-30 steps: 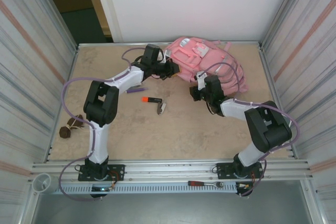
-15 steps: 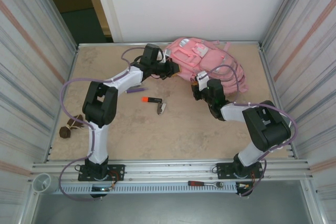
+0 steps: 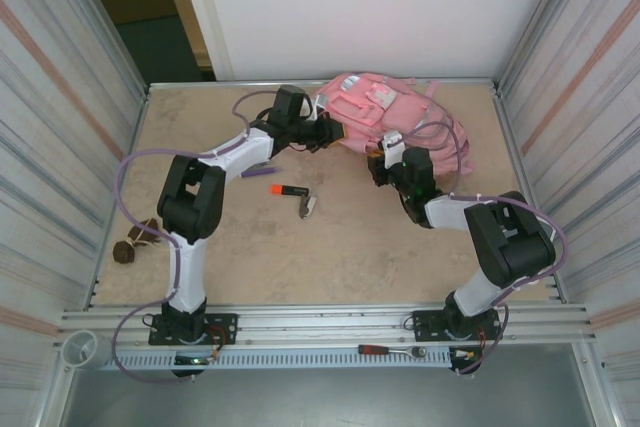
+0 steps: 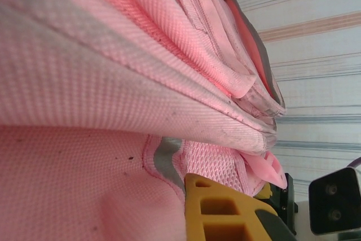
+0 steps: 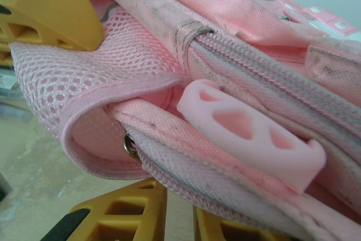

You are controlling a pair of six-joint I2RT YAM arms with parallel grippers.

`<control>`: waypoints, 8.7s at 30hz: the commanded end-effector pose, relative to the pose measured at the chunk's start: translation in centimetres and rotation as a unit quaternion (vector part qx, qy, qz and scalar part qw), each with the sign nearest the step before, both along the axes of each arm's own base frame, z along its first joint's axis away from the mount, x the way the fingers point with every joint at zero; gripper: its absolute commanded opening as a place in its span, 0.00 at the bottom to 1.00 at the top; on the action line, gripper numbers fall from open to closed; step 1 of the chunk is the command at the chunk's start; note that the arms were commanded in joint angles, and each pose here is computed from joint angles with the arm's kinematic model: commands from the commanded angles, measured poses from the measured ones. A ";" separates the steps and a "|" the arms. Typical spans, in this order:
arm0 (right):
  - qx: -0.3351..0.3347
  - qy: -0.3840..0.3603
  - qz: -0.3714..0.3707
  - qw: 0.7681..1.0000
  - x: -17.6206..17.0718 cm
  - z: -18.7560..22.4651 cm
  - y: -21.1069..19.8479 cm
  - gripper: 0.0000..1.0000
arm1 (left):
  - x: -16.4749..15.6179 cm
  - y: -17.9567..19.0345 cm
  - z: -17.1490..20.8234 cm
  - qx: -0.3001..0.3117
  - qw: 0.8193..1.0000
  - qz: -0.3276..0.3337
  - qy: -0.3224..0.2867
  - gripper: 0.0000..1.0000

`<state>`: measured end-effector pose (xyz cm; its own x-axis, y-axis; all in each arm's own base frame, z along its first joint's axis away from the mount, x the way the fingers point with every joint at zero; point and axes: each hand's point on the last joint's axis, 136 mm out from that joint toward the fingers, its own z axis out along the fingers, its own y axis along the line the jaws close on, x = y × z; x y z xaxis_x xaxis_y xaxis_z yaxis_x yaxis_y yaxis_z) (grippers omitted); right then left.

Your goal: Pack the student bag

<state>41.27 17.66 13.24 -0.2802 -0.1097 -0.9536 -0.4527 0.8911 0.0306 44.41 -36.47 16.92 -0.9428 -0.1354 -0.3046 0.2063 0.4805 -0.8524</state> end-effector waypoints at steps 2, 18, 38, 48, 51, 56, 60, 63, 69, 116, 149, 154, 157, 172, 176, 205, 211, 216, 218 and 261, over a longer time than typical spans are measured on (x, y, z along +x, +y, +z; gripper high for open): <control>0.055 -0.073 -0.019 0.996 1.4 4.9 -0.8 0.19 | -3.9 -1.8 5.0 -0.051 0.995 -0.079 -0.023 0.00; 0.098 -0.064 -0.044 0.992 2.5 5.1 -1.3 0.25 | -4.7 -2.6 4.4 -0.053 0.994 -0.092 -0.017 0.00; 0.087 0.023 -0.109 0.990 0.2 0.6 -5.7 0.01 | -2.6 0.7 2.9 -0.023 0.999 -0.043 -0.021 0.00; 0.112 0.113 -0.099 0.982 -2.7 -1.7 -7.3 0.00 | -0.7 2.8 2.2 -0.013 1.000 -0.011 -0.019 0.00; 0.120 0.142 -0.111 0.976 -3.4 -2.2 -7.8 0.00 | -0.4 3.2 1.9 -0.012 1.000 -0.005 -0.018 0.00; 0.140 0.172 -0.140 0.965 -4.9 -2.4 -9.1 0.00 | 0.3 4.1 1.8 -0.009 1.000 0.007 -0.019 0.00; 0.151 0.178 -0.120 0.965 -5.4 -2.0 -8.4 0.00 | 0.5 4.3 1.8 -0.011 1.000 0.009 -0.019 0.00; 0.157 0.187 -0.078 0.967 -5.2 -1.9 -6.8 0.00 | 0.2 3.9 2.0 -0.017 1.000 0.003 -0.017 0.00; 0.099 0.178 -0.006 0.979 -6.2 -2.1 -1.9 0.17 | -0.4 3.1 2.6 -0.024 1.000 -0.005 -0.017 0.00; -0.021 0.259 -0.239 0.936 -3.9 -6.5 -2.7 0.12 | -1.6 1.5 3.2 -0.034 0.999 -0.030 -0.022 0.00; 0.027 0.274 -0.275 0.921 -8.3 -4.1 -11.0 0.00 | 2.2 7.0 -0.4 0.027 0.999 0.031 -0.027 0.00; 0.072 0.255 -0.167 0.950 -7.4 -0.9 -6.8 0.00 | 2.2 7.0 -0.4 0.047 0.997 0.008 -0.062 0.26; 0.090 0.255 -0.126 0.954 -7.2 1.0 -5.3 0.00 | 1.8 8.2 -0.3 0.103 0.989 0.000 -0.107 0.47; 0.155 0.308 -0.029 0.938 -6.5 5.7 -2.4 0.00 | -6.1 2.4 4.6 0.302 0.749 -0.183 -0.561 0.59; 0.180 0.314 -0.021 0.932 -6.4 6.4 -2.6 0.00 | -9.1 -2.0 3.4 0.295 0.667 -0.266 -0.630 0.59; 0.210 0.310 0.031 0.927 -7.4 7.3 -2.2 0.00 | -4.0 -6.4 2.0 0.369 0.580 -0.215 -0.693 0.10; 0.189 0.314 -0.007 0.930 -7.4 6.2 -4.3 0.00 | -3.7 -4.7 2.8 0.355 0.589 -0.199 -0.698 0.00; 0.151 0.321 -0.107 0.929 -6.9 4.6 -8.0 0.00 | -4.0 -2.1 3.9 0.302 0.628 -0.201 -0.689 0.00; 0.140 0.317 -0.138 0.928 -6.7 4.4 -9.3 0.00 | -4.0 -0.8 4.2 0.284 0.643 -0.198 -0.683 0.00; 0.146 0.284 0.006 0.948 -7.1 8.4 -1.3 0.00 | -7.0 -0.8 3.7 0.271 0.655 -0.255 -0.657 0.00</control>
